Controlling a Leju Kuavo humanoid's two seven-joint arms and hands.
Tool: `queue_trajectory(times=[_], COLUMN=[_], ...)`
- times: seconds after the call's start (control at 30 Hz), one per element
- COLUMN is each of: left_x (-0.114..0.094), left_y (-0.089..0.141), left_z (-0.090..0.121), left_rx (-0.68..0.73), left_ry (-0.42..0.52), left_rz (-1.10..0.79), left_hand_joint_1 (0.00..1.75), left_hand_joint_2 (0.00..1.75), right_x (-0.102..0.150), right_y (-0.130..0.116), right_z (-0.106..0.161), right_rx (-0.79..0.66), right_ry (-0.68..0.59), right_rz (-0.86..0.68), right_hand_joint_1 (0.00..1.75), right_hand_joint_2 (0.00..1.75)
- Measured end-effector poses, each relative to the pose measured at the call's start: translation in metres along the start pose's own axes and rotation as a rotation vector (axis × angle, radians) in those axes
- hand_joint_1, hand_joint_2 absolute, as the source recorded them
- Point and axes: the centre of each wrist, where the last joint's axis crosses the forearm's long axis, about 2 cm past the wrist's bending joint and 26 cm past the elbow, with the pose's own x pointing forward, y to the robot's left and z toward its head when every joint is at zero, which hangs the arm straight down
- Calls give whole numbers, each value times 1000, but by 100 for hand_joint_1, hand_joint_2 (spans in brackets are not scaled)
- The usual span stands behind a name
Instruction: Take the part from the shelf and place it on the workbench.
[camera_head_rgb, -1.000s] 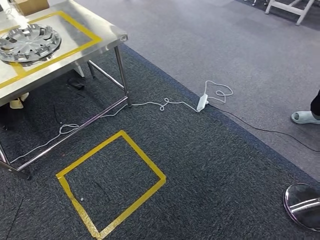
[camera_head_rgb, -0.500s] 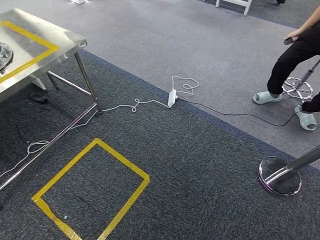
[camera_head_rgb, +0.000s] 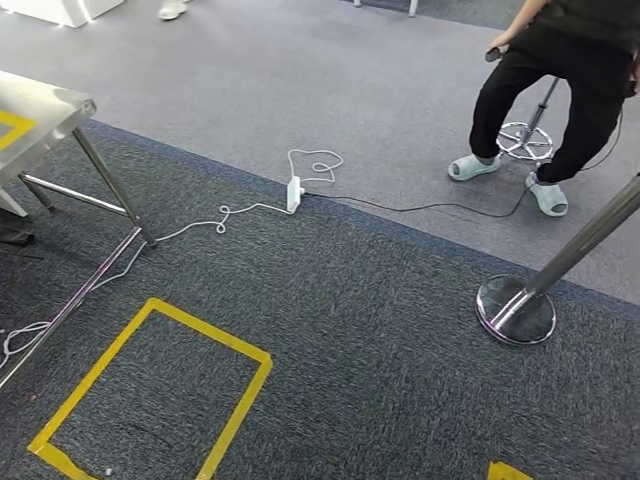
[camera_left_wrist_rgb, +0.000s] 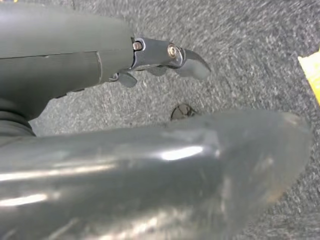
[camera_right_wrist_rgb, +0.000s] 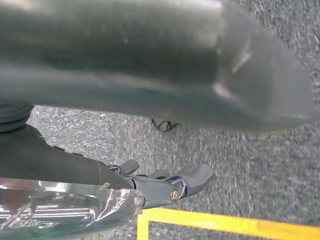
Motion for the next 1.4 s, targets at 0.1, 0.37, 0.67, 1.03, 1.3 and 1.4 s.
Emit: queue_trajectory(times=[0.1,0.37,0.67,1.03,1.3,1.4], left_x=[0,-3,-3,1,-3,-2], left_y=[-1,1,2,0,1,1], left_z=[0,0,0,0,0,0], left_rx=[-2,2,4,2,9,8], left_ry=[0,6,8,7,21,21], left_rz=[0,-1,-1,1,-3,-3], left_hand_joint_1=[0,0,0,0,0,0], left_hand_joint_2=[0,0,0,0,0,0], right_x=[0,1,-1,-1,0,1], right_y=[0,0,-1,-1,0,0], right_z=[0,0,0,0,0,0], right_rx=[-2,-2,-5,-4,-4,-3], right_ry=[-1,-2,-4,-6,-5,-5], right_rz=[-1,-2,-2,-2,-5,-7], right_hand_joint_1=[0,0,0,0,0,0], right_hand_joint_2=[0,0,0,0,0,0])
